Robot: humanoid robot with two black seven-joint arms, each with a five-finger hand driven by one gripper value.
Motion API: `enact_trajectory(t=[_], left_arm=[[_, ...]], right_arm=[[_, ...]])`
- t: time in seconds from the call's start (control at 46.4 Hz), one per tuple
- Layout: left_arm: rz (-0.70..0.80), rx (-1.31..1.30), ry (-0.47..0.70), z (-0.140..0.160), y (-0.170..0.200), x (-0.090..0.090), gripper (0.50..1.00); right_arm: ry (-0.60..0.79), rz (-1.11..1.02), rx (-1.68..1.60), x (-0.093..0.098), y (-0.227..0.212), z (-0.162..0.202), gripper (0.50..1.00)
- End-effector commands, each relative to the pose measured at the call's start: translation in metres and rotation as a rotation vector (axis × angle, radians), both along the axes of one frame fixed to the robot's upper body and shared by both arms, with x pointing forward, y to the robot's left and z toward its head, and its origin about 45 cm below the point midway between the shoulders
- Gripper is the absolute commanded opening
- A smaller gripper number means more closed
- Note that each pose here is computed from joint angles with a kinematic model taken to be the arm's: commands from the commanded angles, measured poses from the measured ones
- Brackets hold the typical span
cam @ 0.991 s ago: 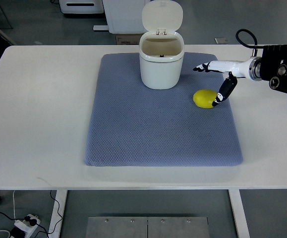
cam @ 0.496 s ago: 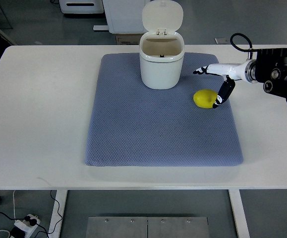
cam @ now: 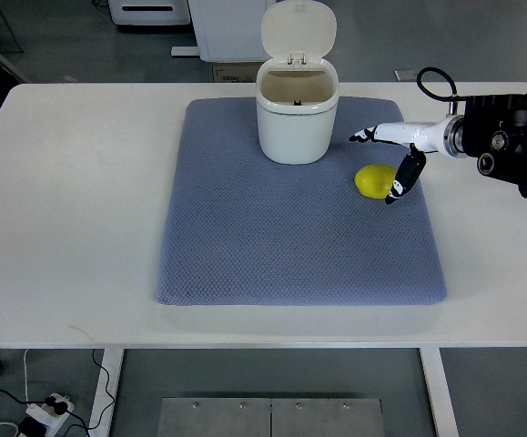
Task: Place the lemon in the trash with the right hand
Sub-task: 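Lower the right hand onto the lemon, thumb beside it, then close the right hand fingers around the yellow lemon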
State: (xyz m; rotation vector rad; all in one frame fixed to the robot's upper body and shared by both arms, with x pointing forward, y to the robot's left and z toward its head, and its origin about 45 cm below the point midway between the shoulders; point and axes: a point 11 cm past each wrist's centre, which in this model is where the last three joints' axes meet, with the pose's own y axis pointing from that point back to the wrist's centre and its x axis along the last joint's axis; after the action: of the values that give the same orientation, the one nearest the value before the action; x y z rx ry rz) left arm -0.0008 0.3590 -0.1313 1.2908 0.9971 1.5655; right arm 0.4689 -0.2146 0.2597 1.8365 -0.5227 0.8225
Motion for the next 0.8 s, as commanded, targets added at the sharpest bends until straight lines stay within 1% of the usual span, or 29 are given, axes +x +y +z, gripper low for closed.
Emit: enact_trajectory(t=[0.0,0.151,0.28,0.388,0.453,0.582,0.776], left_arm=[[0.000,0.000,0.000,0.000,0.000,0.000,1.000],[0.000,0.000,0.000,0.000,0.000,0.000,1.000],[0.000,0.000,0.000,0.000,0.000,0.000,1.000],[0.000,0.000,0.000,0.000,0.000,0.000,1.000],[0.000,0.000,0.000,0.000,0.000,0.000,1.000],[0.000,0.000,0.000,0.000,0.000,0.000,1.000],[0.000,0.000,0.000,0.000,0.000,0.000,1.000]], right_arm=[[-0.001,0.004,0.001,0.000,0.002,-0.001,0.927],[-0.001,0.003,0.005,0.001,0.001,-0.004,0.889],[0.006,0.006,0.012,0.000,0.000,-0.008,0.874],[0.009,0.007,0.014,-0.001,0.000,-0.009,0.872],[0.021,0.008,0.018,-0.004,-0.001,-0.015,0.857],[0.019,0.008,0.018,-0.003,-0.002,-0.015,0.803],[0.019,0.009,0.022,-0.004,-0.002,-0.017,0.793]])
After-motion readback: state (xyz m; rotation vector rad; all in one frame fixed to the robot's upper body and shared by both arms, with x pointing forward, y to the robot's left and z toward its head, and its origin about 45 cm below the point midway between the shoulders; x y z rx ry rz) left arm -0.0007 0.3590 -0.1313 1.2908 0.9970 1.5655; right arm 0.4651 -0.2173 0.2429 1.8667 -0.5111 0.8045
